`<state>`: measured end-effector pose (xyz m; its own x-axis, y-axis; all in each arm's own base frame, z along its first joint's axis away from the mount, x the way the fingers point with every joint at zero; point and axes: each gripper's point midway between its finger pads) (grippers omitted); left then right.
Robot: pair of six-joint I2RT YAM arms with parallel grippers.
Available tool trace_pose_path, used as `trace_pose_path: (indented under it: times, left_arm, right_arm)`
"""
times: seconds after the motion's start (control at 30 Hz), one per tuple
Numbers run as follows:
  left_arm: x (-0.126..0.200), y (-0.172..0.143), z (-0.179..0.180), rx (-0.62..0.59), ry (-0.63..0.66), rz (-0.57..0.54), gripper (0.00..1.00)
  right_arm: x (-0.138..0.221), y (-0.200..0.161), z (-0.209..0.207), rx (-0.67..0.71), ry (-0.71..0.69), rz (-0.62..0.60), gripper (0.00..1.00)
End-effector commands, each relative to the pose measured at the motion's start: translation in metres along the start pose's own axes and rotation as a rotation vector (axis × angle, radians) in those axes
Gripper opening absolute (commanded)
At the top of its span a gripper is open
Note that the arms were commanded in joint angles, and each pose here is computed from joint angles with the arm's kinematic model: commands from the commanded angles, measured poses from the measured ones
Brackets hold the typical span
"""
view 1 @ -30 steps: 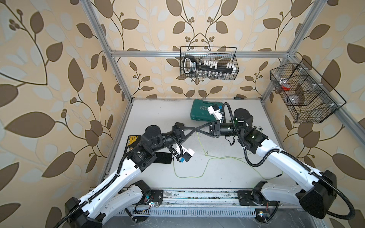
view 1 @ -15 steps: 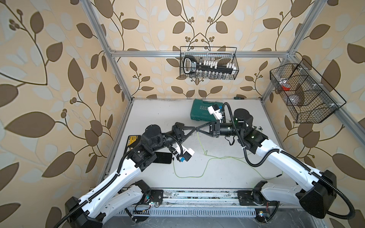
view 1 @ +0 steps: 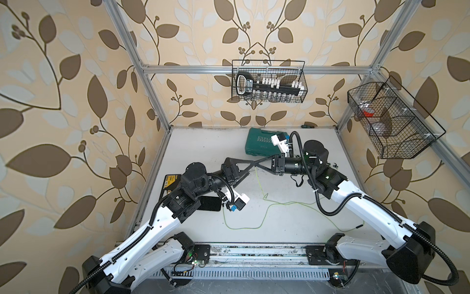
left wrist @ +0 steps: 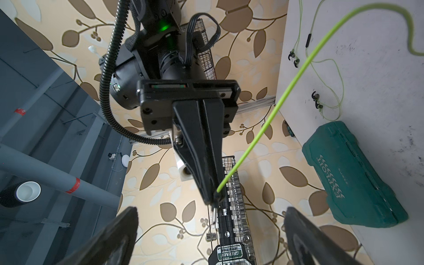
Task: Plug wired earphones into phones
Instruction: Pick up the wired earphone from the center of the board.
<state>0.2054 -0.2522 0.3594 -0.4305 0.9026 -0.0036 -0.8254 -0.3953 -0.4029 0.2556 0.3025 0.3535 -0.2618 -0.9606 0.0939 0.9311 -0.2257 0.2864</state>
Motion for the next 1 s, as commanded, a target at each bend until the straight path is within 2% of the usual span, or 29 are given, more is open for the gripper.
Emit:
trace_pose_path:
  times: [0.0,0.07,0.13,0.23,0.33,0.37,0.47,0.53,0.63,0.67,0.7,0.77,0.83,0.9,0.93,0.97]
  left_arm:
    - [0.012,0.008,0.017,-0.047,0.076,-0.008,0.99]
    - [0.016,0.009,0.011,0.074,0.069,0.008,0.99]
    - [0.016,0.008,0.0,0.277,0.041,0.026,0.99]
    - [0.014,0.005,-0.03,0.563,-0.078,0.087,0.99]
    - [0.016,-0.003,-0.032,0.92,-0.117,0.148,0.99]
    - [0.016,-0.009,-0.029,1.045,-0.119,0.186,0.99]
    - [0.018,-0.023,-0.039,1.302,-0.189,0.325,0.99]
    - [0.021,-0.028,-0.053,1.406,-0.28,0.431,0.99]
    - [0.025,-0.05,-0.078,1.5,-0.307,0.661,0.99]
    - [0.03,-0.062,-0.086,1.521,-0.269,0.762,0.99]
    - [0.033,-0.067,-0.091,1.552,-0.25,0.811,0.99]
    - [0.038,-0.069,-0.101,1.644,-0.199,0.839,0.99]
    - [0.05,-0.087,-0.104,1.703,-0.058,0.942,0.99]
    - [0.074,-0.113,-0.114,1.828,0.116,1.128,0.99]
    - [0.084,-0.119,-0.122,1.916,0.135,1.198,0.99]
    - [0.087,-0.121,-0.13,1.983,0.096,1.237,0.99]
  right_arm:
    - [0.015,0.021,-0.029,0.05,-0.13,-0.128,0.0]
    - [0.026,0.034,-0.045,0.116,-0.224,-0.199,0.0]
    - [0.036,0.044,-0.061,0.192,-0.329,-0.262,0.0]
    - [0.056,0.061,-0.084,0.269,-0.486,-0.347,0.0]
    - [0.077,0.072,-0.102,0.317,-0.603,-0.417,0.0]
    - [0.083,0.074,-0.107,0.334,-0.636,-0.439,0.0]
    - [0.101,0.076,-0.119,0.352,-0.706,-0.495,0.0]
    - [0.108,0.075,-0.123,0.359,-0.71,-0.52,0.0]
    - [0.112,0.07,-0.129,0.384,-0.711,-0.532,0.0]
    - [0.113,0.067,-0.133,0.397,-0.712,-0.523,0.0]
    - [0.113,0.065,-0.136,0.405,-0.716,-0.521,0.0]
    - [0.115,0.06,-0.143,0.424,-0.722,-0.511,0.0]
    - [0.114,0.055,-0.149,0.435,-0.715,-0.499,0.0]
    - [0.11,0.049,-0.153,0.448,-0.687,-0.482,0.0]
    - [0.109,0.046,-0.156,0.451,-0.674,-0.478,0.0]
    - [0.106,0.043,-0.158,0.457,-0.656,-0.472,0.0]
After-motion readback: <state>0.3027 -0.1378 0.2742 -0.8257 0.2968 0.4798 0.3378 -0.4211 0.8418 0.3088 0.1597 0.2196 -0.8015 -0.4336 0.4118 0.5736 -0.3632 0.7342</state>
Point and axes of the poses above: each gripper's point midway between its finger pads, its own x axis back along the fingers, its own z axis along the line the jaws close on, y = z × x, and after that the axes turned 8 degrees about -x, right-handed
